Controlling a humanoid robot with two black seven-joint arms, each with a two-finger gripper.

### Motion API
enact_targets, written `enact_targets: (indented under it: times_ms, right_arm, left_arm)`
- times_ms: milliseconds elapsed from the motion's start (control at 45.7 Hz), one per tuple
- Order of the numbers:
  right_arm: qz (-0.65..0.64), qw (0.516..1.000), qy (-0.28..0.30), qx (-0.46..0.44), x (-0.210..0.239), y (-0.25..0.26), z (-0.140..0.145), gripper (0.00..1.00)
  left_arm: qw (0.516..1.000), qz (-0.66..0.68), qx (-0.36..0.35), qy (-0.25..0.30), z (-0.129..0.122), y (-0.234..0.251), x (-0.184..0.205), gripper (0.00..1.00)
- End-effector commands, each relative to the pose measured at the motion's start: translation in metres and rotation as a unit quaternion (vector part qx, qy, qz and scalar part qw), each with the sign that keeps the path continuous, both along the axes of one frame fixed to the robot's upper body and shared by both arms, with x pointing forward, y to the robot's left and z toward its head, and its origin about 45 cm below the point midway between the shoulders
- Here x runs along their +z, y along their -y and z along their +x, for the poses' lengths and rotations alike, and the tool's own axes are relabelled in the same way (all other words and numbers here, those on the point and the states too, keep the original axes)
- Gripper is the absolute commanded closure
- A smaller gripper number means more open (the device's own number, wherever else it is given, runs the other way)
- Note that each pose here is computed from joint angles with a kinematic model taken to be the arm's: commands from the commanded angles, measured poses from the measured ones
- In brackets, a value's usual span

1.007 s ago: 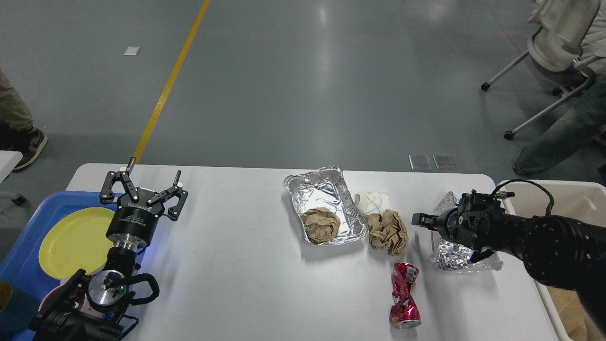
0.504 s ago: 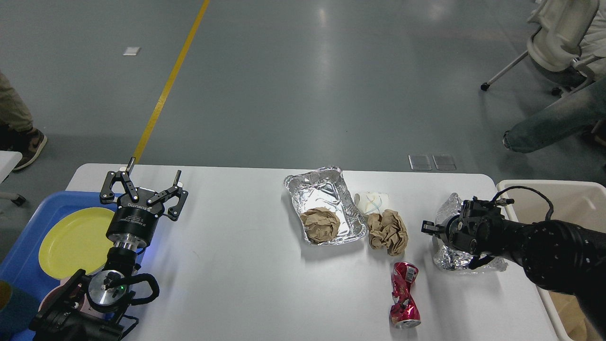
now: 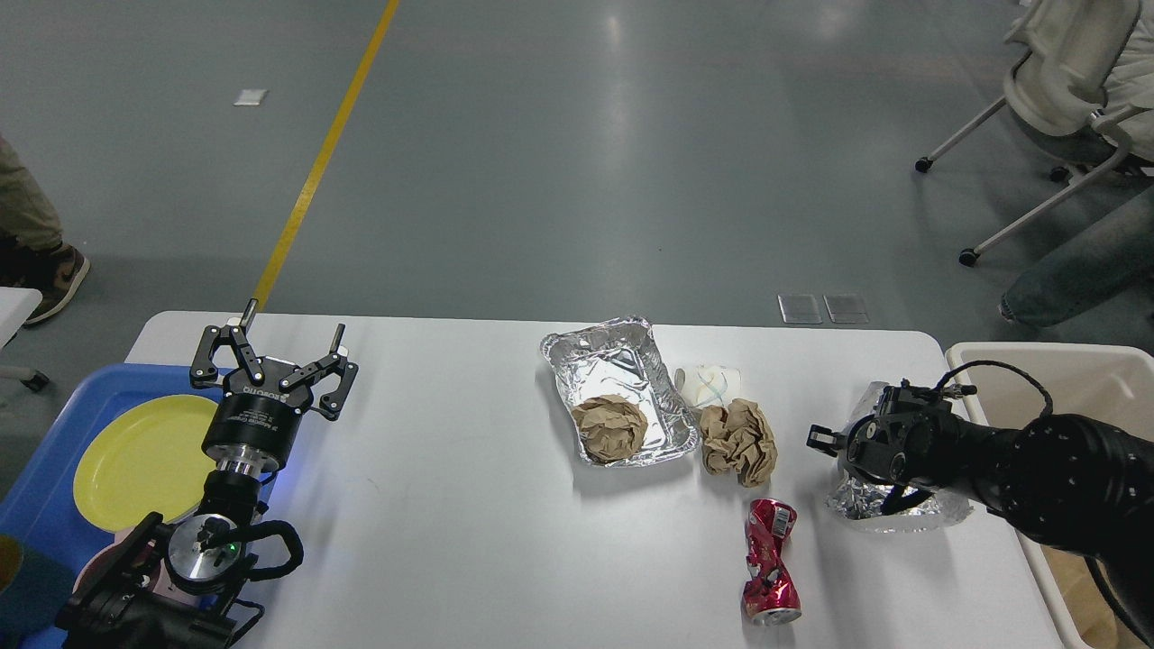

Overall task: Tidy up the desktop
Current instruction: 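Lower the right gripper onto the crumpled foil and grasp it, then lift the crumpled foil and carry it into the white bin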

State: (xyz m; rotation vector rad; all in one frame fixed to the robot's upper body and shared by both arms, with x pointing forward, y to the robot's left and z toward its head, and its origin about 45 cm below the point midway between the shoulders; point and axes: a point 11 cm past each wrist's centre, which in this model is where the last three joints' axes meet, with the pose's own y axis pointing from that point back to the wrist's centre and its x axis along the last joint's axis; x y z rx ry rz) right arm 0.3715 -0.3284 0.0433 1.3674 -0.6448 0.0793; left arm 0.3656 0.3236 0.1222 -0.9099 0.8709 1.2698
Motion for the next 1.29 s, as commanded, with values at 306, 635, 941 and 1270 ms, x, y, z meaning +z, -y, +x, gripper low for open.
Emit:
enact_targets:
  times_ms: [306, 635, 941, 1270]
  right_arm:
    - [0.046, 0.997, -0.068, -0.013, 0.087, 0.022, 0.013, 1.00]
    - [0.091, 0.982, -0.156, 0.057, 0.218, -0.014, 0.001, 1.00]
    - [0.113, 0.975, -0.157, 0.109, 0.304, -0.046, -0.052, 1.00]
    - [0.144, 0.970, -0.156, 0.116, 0.338, -0.048, -0.075, 1.00]
  left_arm:
    - [1.000, 0.000, 0.000, 0.000, 0.000, 0.000, 0.000, 0.04]
    - [1.000, -0.001, 0.001, 0.000, 0.000, 0.000, 0.000, 0.04]
    - [1.000, 0.000, 0.000, 0.000, 0.000, 0.000, 0.000, 0.04]
    - [1.000, 0.000, 0.000, 0.000, 0.000, 0.000, 0.000, 0.04]
